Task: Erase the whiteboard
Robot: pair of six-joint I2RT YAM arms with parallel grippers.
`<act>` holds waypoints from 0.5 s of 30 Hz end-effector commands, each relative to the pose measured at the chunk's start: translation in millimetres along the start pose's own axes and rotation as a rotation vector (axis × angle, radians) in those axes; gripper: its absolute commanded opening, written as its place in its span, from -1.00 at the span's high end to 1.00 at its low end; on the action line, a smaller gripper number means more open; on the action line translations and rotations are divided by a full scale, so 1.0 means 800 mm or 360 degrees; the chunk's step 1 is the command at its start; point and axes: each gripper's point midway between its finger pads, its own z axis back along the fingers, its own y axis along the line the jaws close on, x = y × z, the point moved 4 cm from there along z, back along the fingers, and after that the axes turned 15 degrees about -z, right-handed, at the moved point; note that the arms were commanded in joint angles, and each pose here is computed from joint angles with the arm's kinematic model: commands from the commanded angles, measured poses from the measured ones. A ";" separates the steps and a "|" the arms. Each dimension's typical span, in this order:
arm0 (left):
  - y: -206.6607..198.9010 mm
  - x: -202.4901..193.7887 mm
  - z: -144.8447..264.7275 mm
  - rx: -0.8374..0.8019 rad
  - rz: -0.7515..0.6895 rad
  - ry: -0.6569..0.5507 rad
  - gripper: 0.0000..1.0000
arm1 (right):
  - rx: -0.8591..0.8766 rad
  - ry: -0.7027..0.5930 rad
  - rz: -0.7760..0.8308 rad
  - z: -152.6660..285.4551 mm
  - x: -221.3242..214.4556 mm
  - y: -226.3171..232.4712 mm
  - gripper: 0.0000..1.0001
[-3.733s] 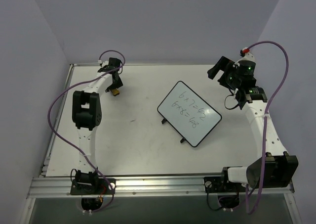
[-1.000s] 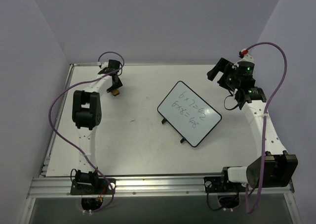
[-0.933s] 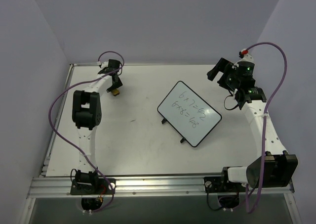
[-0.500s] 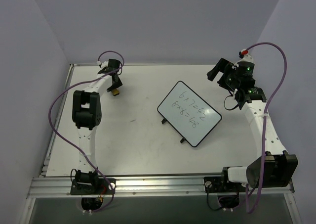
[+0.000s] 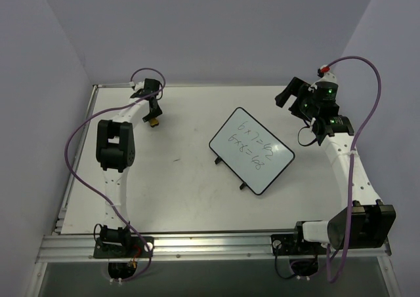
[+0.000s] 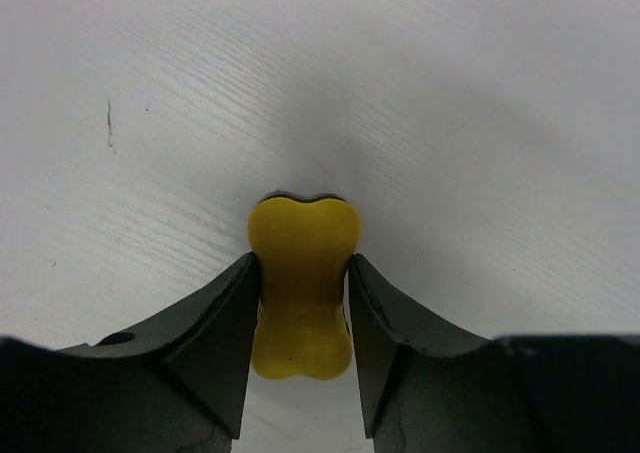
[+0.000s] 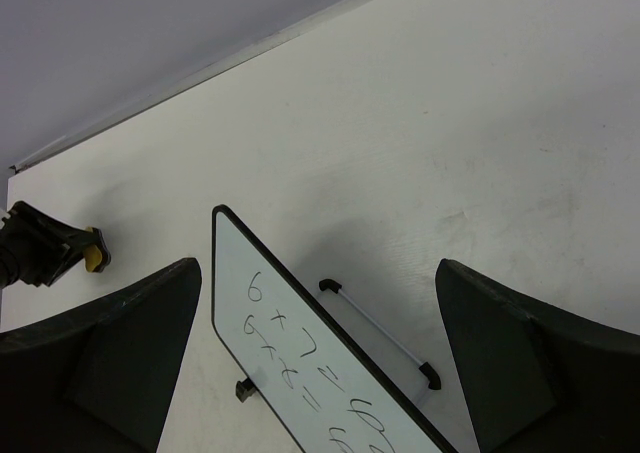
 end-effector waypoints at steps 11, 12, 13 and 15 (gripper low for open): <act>0.003 0.033 0.045 -0.0051 0.0031 -0.0147 0.92 | -0.0014 -0.0014 0.0031 -0.003 0.000 -0.001 -1.00; 0.003 0.038 0.051 -0.0063 0.0022 -0.0160 0.95 | -0.0015 -0.0009 0.0032 -0.004 -0.001 -0.002 -1.00; 0.003 0.041 0.054 -0.0072 0.0028 -0.0171 0.95 | -0.0024 -0.0010 0.0031 -0.006 -0.002 -0.003 -1.00; 0.003 0.041 0.061 -0.0104 0.0014 -0.0184 0.95 | -0.0034 -0.0013 0.0029 -0.007 -0.001 -0.004 -1.00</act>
